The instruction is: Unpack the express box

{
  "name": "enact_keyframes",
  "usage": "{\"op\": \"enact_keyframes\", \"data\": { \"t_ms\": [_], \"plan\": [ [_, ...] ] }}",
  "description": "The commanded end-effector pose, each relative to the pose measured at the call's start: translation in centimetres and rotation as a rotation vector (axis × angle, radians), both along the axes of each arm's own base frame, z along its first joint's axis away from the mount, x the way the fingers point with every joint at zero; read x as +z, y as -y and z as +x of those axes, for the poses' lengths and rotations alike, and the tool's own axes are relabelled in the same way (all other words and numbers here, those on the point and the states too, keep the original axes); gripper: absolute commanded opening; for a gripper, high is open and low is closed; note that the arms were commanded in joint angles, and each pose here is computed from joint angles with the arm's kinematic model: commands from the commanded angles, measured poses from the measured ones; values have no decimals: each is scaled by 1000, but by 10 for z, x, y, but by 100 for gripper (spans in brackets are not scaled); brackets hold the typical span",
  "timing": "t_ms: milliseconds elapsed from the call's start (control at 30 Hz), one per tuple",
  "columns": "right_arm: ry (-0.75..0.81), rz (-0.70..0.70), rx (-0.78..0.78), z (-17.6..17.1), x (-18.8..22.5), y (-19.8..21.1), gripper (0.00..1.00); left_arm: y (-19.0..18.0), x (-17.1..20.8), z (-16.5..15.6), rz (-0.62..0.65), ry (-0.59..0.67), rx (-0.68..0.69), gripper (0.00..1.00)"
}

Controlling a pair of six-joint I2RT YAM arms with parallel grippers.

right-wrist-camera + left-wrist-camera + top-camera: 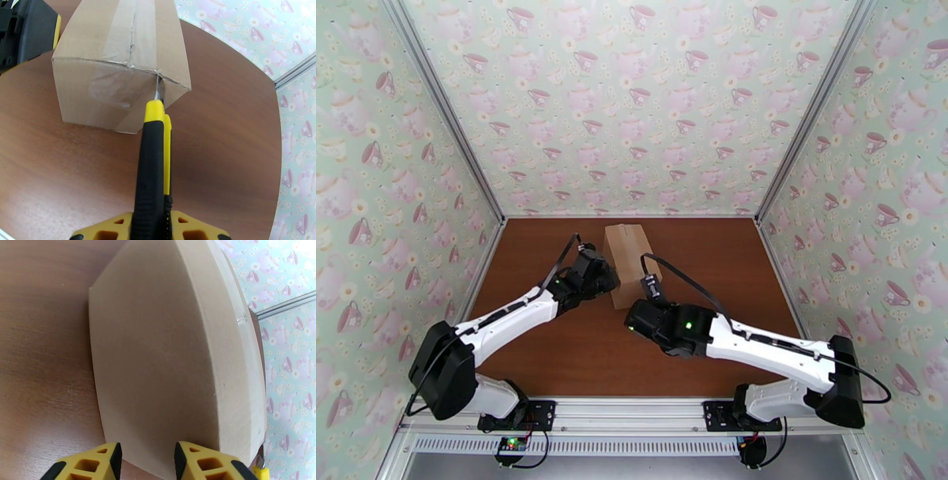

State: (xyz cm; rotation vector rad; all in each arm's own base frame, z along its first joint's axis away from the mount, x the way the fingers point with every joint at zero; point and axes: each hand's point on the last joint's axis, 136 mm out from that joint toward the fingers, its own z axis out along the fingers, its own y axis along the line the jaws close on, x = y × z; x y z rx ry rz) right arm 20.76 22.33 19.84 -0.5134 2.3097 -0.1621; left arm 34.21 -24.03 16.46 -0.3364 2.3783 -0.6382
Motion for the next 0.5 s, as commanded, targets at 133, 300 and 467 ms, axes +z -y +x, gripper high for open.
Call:
{"op": "enact_keyframes", "data": {
  "t_ms": [133, 300, 467],
  "plan": [
    [-61, 58, 55, -16, -7, -4, 0, -2, 12, 2, -14, 31, -19, 43],
    [-49, 76, 66, -16, 2, -1, 0, -5, 6, -4, -16, 16, -16, 43],
    [-46, 100, 74, -19, 10, 3, 0, -16, -4, -13, -2, -3, 6, 43]
  ]
}}
